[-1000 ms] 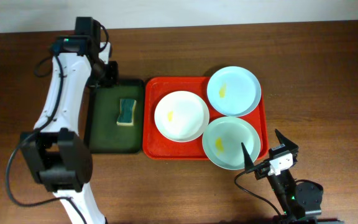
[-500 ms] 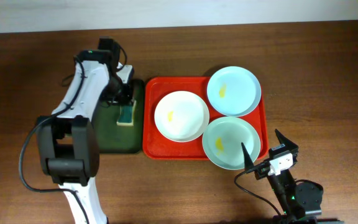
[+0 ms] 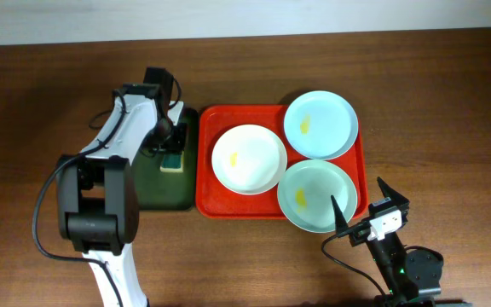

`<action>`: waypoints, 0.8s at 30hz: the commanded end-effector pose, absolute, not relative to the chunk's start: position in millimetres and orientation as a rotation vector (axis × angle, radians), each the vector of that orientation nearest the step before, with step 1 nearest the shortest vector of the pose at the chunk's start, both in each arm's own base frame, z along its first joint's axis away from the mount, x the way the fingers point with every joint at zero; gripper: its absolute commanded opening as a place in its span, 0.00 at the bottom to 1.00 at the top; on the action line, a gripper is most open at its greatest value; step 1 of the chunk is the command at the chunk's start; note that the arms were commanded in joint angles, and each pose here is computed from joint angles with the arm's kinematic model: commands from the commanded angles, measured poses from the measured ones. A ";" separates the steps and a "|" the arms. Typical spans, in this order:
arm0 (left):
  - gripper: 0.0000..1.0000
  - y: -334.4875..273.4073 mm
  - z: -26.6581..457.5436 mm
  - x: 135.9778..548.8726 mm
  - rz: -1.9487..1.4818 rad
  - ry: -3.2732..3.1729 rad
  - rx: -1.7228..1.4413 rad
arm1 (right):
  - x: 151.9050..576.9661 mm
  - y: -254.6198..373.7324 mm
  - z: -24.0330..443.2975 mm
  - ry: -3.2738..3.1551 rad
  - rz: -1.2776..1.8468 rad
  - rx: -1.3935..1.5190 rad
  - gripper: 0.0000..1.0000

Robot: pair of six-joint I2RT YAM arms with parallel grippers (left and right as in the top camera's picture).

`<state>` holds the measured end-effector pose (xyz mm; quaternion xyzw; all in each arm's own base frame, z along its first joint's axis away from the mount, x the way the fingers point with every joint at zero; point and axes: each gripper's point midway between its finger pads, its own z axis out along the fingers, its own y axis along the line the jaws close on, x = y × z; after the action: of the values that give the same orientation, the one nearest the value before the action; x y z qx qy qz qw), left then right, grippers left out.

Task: Clean dirty plates on tray and stack at the side
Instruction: 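Lower the left gripper and grasp the green-yellow sponge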

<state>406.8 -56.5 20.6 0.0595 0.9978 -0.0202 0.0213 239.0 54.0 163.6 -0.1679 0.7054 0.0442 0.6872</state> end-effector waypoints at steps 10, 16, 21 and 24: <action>0.22 -52.3 0.8 402.2 -0.045 3.100 0.161 | 239.1 53.2 161.2 1.585 0.102 -0.368 0.98; 0.00 -53.7 10.9 405.6 -0.055 3.088 0.161 | 239.1 53.2 161.2 1.585 0.102 -0.368 0.98; 0.00 -51.6 89.9 419.6 -0.046 2.897 0.106 | 239.1 53.2 161.2 1.585 0.102 -0.368 0.99; 0.00 -41.5 140.3 421.0 0.035 2.767 0.066 | 239.1 53.2 161.2 1.585 0.103 -0.368 0.99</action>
<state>411.1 -52.5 58.1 0.0448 0.9958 -0.0128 0.0785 239.0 54.0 163.6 -0.1681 0.7053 0.0440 0.6872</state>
